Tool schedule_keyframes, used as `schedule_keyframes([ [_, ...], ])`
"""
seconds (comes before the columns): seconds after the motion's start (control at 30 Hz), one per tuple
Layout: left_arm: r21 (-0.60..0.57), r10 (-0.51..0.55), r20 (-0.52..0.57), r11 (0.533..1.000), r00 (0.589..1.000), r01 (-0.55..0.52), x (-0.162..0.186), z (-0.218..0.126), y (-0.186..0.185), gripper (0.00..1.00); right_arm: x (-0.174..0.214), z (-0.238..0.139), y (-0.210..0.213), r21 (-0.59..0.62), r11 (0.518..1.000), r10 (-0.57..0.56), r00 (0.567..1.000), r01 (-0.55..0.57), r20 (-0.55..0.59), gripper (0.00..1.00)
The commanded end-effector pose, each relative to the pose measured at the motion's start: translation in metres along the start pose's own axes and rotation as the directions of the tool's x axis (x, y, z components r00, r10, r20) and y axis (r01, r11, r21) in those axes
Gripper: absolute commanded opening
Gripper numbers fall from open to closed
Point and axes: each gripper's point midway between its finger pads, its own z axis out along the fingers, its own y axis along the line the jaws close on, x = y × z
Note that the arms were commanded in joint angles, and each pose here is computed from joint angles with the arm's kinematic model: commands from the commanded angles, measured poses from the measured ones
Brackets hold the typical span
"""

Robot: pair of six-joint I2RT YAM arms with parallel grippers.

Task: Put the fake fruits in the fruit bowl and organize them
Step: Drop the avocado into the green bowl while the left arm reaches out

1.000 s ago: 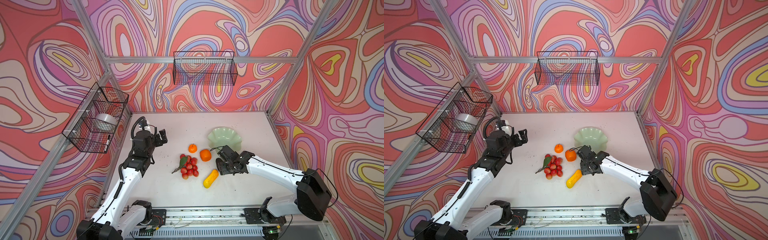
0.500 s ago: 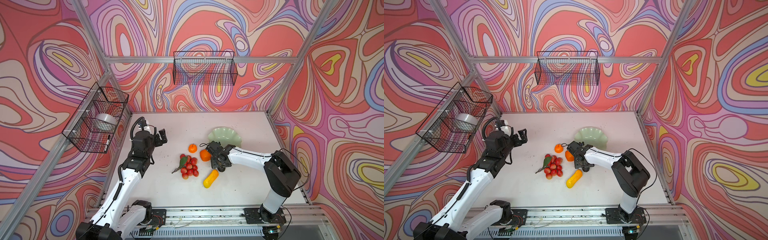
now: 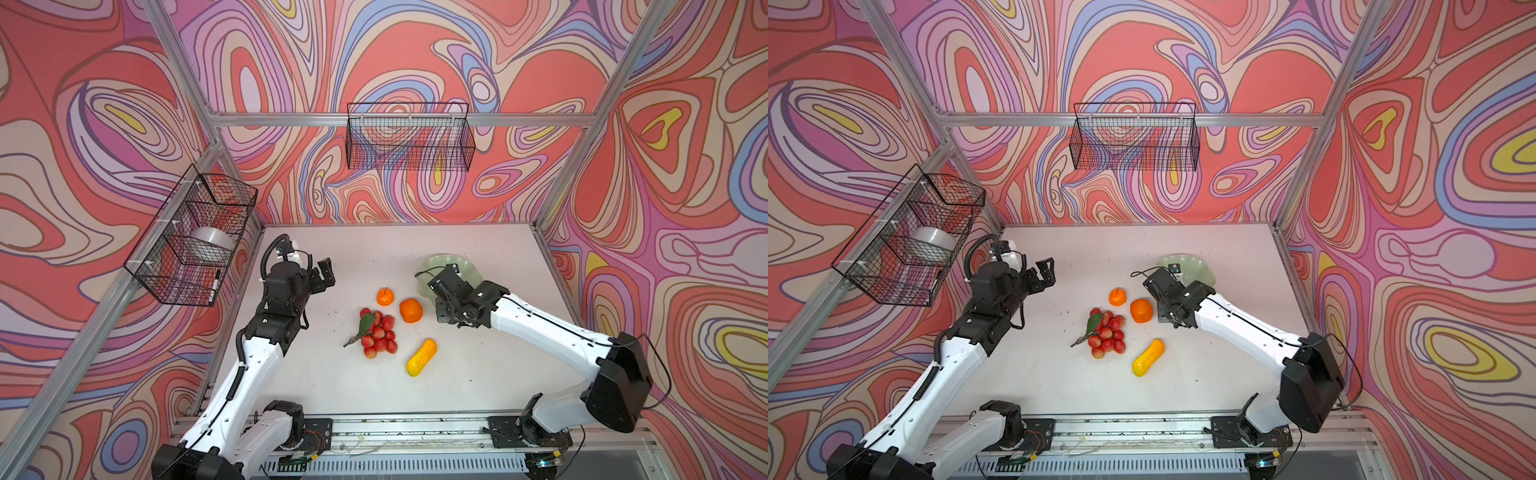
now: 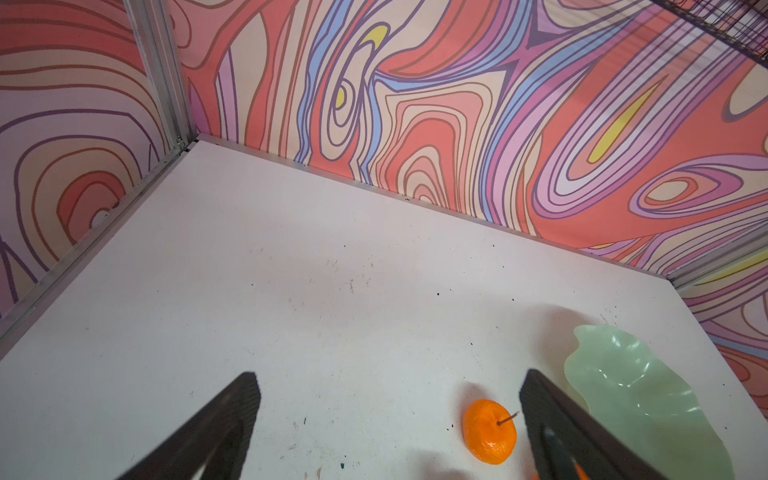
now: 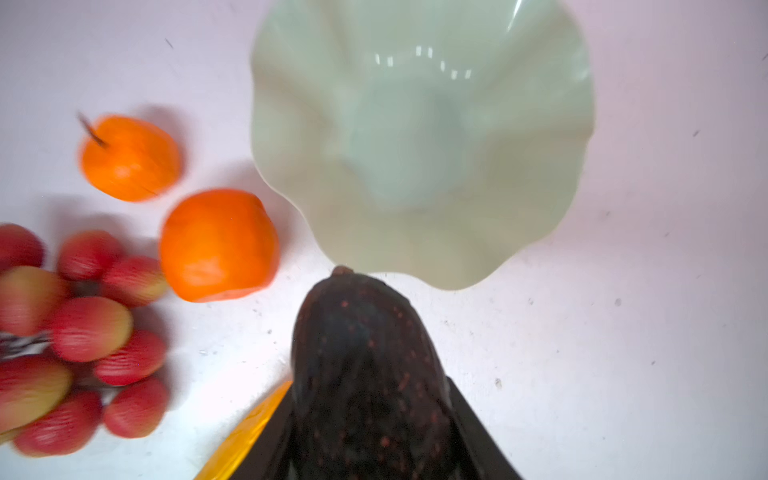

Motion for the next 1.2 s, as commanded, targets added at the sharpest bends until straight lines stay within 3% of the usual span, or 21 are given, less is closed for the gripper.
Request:
schedule_keyframes([
  [0.0, 0.016, -0.023, -0.024, 1.0, 0.999, 0.023, 0.001, -0.002, -0.004, 0.97, -0.024, 0.003, -0.007, 0.062, 0.996, -0.059, 0.998, 0.058, 0.027, 0.32],
  [0.2, 0.107, 0.027, -0.114, 0.994, 0.993, -0.015, 0.005, -0.016, -0.023, 0.94, -0.078, 0.073, 0.007, -0.029, 1.0, -0.007, 0.999, 0.008, 0.034, 0.32],
  [0.37, 0.165, 0.092, -0.214, 0.985, 0.973, -0.057, 0.02, -0.037, -0.03, 0.91, -0.082, 0.143, 0.007, 0.001, 1.0, -0.025, 0.999, 0.025, -0.04, 0.34],
  [0.57, 0.208, 0.114, -0.297, 0.977, 0.948, -0.053, 0.029, -0.058, -0.037, 0.9, -0.072, 0.185, -0.001, 0.017, 1.0, -0.005, 0.995, 0.006, -0.096, 0.37],
  [0.7, 0.159, 0.145, -0.305, 0.982, 0.941, -0.1, 0.019, -0.084, -0.031, 0.9, -0.065, 0.201, -0.002, 0.024, 1.0, -0.009, 0.992, 0.012, -0.125, 0.45],
  [0.9, 0.206, 0.126, -0.34, 0.977, 0.932, -0.057, 0.02, -0.101, -0.042, 0.9, -0.064, 0.202, -0.006, 0.045, 0.999, 0.001, 0.991, 0.005, -0.132, 0.63],
  [1.1, 0.23, 0.13, -0.382, 0.972, 0.915, -0.042, 0.019, -0.105, -0.058, 0.9, -0.073, 0.193, -0.006, 0.031, 1.0, 0.011, 0.994, -0.007, -0.108, 0.7],
  [1.17, 0.25, 0.15, -0.388, 0.967, 0.909, -0.053, 0.024, -0.103, -0.069, 0.9, -0.09, 0.174, -0.01, 0.03, 0.999, 0.03, 0.998, -0.028, -0.061, 0.71],
])
